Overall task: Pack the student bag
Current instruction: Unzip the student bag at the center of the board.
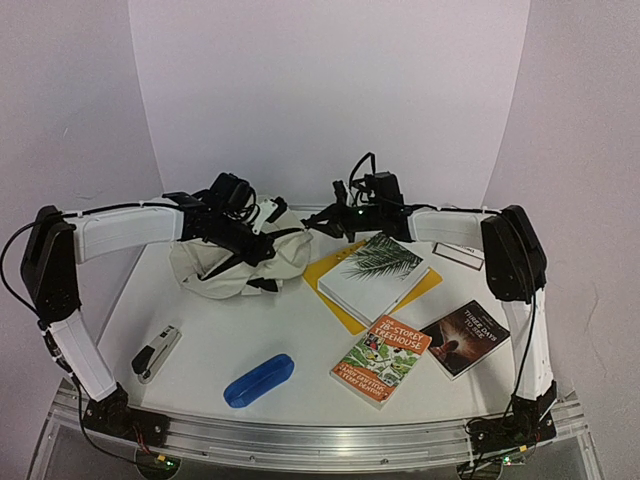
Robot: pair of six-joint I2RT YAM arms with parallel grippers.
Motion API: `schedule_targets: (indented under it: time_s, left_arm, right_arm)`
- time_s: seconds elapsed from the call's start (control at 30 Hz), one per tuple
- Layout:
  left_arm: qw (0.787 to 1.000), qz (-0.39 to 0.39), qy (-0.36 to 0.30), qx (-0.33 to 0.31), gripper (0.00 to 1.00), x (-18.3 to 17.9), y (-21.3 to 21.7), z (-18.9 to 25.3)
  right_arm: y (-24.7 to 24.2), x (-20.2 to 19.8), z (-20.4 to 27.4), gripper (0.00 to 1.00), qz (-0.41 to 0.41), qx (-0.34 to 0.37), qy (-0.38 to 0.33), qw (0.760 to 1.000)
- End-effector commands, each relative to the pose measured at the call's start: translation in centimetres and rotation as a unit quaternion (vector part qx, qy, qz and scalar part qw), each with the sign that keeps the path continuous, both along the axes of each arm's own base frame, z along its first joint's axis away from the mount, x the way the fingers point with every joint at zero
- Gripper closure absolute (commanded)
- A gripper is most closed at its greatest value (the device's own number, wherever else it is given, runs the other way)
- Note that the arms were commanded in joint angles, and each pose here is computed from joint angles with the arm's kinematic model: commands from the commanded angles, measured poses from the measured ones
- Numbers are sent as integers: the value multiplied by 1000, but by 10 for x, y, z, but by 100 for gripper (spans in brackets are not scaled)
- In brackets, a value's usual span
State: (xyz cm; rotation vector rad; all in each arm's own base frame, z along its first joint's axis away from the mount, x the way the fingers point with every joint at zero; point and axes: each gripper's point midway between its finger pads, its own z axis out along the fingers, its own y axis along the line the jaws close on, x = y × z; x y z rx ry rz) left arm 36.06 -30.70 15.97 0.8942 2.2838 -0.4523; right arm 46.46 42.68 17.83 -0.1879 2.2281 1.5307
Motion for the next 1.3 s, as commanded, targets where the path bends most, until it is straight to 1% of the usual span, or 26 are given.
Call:
schedule_targets:
  time_s: [0.0,0.1,0.27,0.57,0.7,0.8,0.83,0.9,0.93,1.03,1.07,1.13,1.17,1.27]
  left_arm:
    - [999,11,-35,4,100,-14,22,30]
    - [999,15,-43,0,100,-21,30,37]
    - [998,23,-56,-4,100,-33,42,54]
    - [996,44,-72,1,100,-52,67,70]
    - [996,50,-70,4,100,-58,74,67]
    - [998,39,-49,8,99,-64,72,57]
    - [998,36,-41,6,94,-64,70,54]
    - [999,31,-38,-7,79,-63,63,59]
    - [999,30,-40,-13,74,-60,59,64]
    - [997,32,-56,-29,67,-48,50,83]
    - [997,31,-60,-33,62,-43,46,89]
    - [997,26,-64,-40,42,-36,37,100]
    - [997,25,-63,-40,34,-32,34,101]
    - [999,16,-41,-31,21,-26,25,89]
  right_arm:
    - [-44,44,-19,100,-51,-23,-27,998]
    - [-55,56,-38,100,-60,-42,-25,997]
    - [-54,70,-57,100,-64,-61,-35,995]
    - [-57,92,-63,100,-79,-74,-58,992]
    - [-63,105,-66,100,-89,-82,-63,991]
    - [-56,104,-51,100,-81,-63,-63,993]
    - [-52,100,-46,100,-73,-54,-59,994]
    - [-44,88,-34,100,-55,-39,-52,996]
    - [-39,81,-29,100,-48,-34,-49,997]
    - [-23,59,-20,100,-20,-21,-41,999]
    - [-20,54,-19,100,-14,-19,-39,999]
    - [-16,48,-16,100,-9,-18,-40,999]
    - [-15,45,-15,100,-7,-19,-40,999]
    - [-14,44,-16,100,-8,-18,-37,999]
